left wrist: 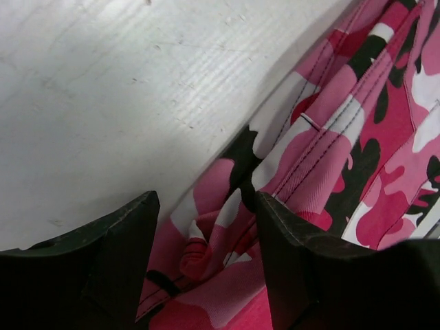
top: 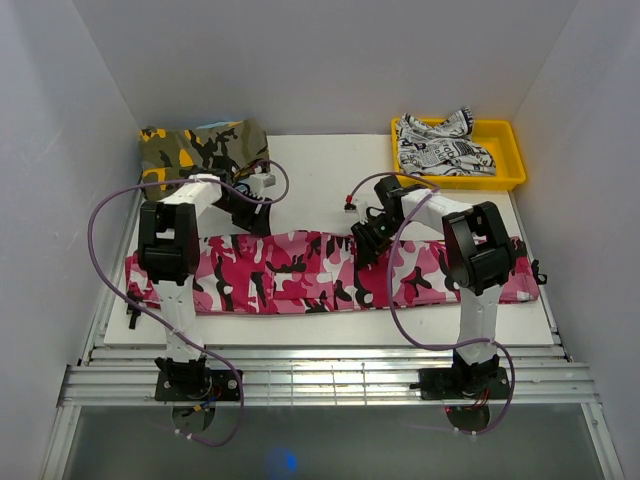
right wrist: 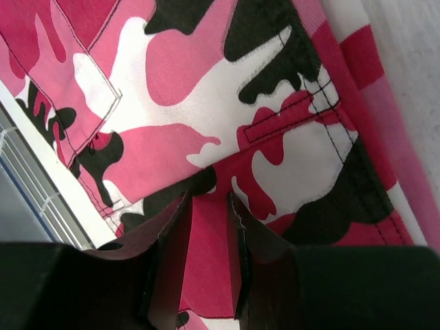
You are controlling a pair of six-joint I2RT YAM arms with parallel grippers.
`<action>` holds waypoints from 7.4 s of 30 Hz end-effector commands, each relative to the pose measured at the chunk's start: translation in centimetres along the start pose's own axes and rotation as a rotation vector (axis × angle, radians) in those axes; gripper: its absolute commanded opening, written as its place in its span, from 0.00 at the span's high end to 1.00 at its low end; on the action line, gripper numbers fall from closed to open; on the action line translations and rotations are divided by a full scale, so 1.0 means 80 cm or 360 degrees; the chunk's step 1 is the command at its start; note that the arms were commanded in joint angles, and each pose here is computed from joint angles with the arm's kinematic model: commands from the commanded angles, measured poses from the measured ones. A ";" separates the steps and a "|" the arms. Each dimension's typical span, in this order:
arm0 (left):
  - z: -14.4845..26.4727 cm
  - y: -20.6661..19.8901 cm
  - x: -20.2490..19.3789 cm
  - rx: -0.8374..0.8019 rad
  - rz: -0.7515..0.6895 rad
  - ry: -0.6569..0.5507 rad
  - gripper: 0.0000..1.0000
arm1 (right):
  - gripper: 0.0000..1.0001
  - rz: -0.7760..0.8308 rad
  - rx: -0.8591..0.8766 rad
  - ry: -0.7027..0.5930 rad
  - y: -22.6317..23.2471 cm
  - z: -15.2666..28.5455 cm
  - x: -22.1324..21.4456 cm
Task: Fold and stack the trousers
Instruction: Fold the trousers
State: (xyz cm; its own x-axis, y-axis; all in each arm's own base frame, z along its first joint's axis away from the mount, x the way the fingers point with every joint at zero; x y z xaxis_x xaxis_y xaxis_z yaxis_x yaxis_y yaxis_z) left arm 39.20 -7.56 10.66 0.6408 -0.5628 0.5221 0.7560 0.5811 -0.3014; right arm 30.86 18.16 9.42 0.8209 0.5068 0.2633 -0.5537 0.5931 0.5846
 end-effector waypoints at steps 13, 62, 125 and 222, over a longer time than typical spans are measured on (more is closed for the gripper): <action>0.044 -0.050 -0.007 -0.0220 -0.0149 -0.0158 0.46 | 0.68 0.0007 -0.0159 0.0107 -0.017 -0.003 -0.021; 0.150 0.025 -0.170 0.0955 0.0424 -0.0122 0.12 | 0.15 -0.0143 -0.0437 -0.0540 -0.053 0.210 -0.059; 0.224 -0.047 -0.170 0.0792 0.0302 -0.0486 0.02 | 0.92 -0.0732 -0.0454 -0.0897 -0.107 0.356 -0.244; 0.164 -0.055 -0.207 0.0591 0.0717 -0.0437 0.02 | 0.92 -0.0223 0.0390 -0.0829 0.166 0.002 0.089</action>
State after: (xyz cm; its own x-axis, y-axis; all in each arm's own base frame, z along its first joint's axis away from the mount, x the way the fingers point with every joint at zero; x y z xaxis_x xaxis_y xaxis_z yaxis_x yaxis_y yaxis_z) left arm 23.37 7.06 12.71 0.8286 -0.0613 0.5564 0.2640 0.9193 -0.2919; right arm 28.59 26.99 15.34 0.9235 0.0863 0.3739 -0.3639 0.5060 0.7820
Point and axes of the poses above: each gripper's point midway between its finger pads, its own z axis back along the fingers, its own y axis along the line the jaws close on, x = y × z, the point moved 9 cm from there along z, back along the fingers, and after that the axes turned 11 degrees about -z, right-handed, at the moved point
